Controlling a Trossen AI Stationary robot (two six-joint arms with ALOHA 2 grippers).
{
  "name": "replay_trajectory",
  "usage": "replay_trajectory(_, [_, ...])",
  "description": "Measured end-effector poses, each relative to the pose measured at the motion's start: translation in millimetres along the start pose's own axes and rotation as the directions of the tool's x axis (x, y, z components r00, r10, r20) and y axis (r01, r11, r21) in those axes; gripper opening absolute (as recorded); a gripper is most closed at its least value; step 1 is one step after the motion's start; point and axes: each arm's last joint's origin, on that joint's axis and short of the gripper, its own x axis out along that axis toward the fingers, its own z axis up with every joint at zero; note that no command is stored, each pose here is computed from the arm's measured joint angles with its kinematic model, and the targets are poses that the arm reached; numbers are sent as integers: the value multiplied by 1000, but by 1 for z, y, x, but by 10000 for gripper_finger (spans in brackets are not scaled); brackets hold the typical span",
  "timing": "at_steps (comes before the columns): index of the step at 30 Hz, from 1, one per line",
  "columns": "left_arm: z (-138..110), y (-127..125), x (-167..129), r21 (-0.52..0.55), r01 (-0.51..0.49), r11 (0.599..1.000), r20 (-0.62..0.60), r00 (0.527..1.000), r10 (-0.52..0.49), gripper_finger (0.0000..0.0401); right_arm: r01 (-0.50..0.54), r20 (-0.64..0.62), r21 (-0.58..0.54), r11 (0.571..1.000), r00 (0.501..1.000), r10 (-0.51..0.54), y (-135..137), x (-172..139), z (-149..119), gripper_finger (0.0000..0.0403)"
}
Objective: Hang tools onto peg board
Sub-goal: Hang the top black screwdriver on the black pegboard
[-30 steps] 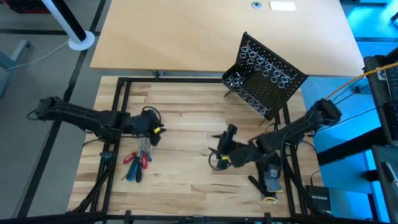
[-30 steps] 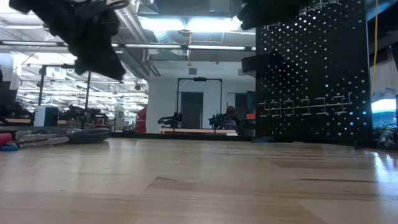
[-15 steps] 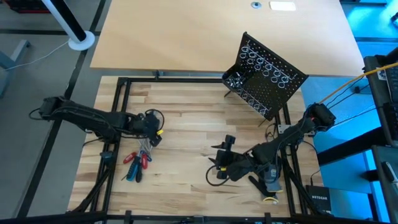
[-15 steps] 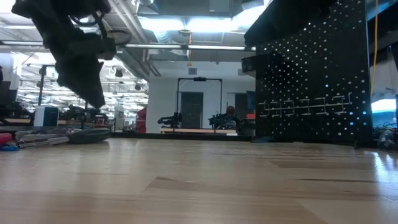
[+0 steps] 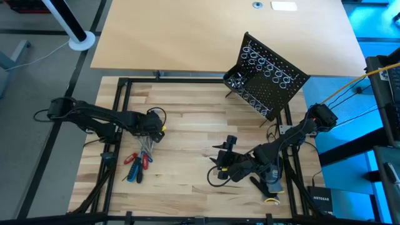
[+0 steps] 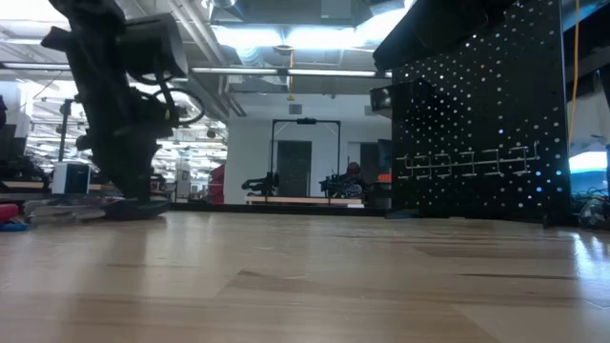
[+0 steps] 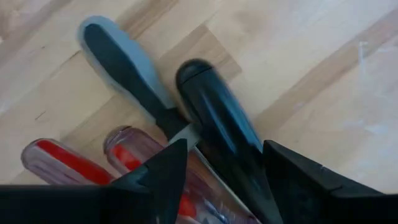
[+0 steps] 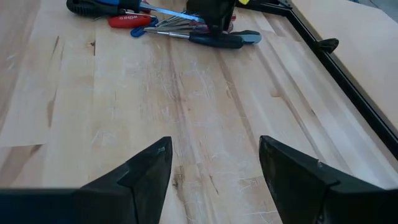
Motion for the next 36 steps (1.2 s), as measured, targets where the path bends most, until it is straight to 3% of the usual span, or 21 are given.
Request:
replay_trajectory(14, [-3, -14, 27, 52, 3, 999, -88, 996, 2, 191, 0, -1, -1, 1000, 1000, 0, 0, 0, 0, 241])
replay_trajectory(22, [2, -19, 23, 111, 32, 993, -65, 998, -25, 113, 26, 9, 7, 1000, 1000, -26, -1, 0, 0, 241])
replay_trajectory(30, [23, -34, -15, 154, 137, 978, 107, 982, -155, 113, 50, 33, 44, 998, 998, -51, -5, -5, 4, 241])
replay_trajectory(36, [37, -39, -62, 199, 279, 940, 301, 895, -329, 115, 68, 47, 175, 982, 996, -77, -7, -7, 6, 241])
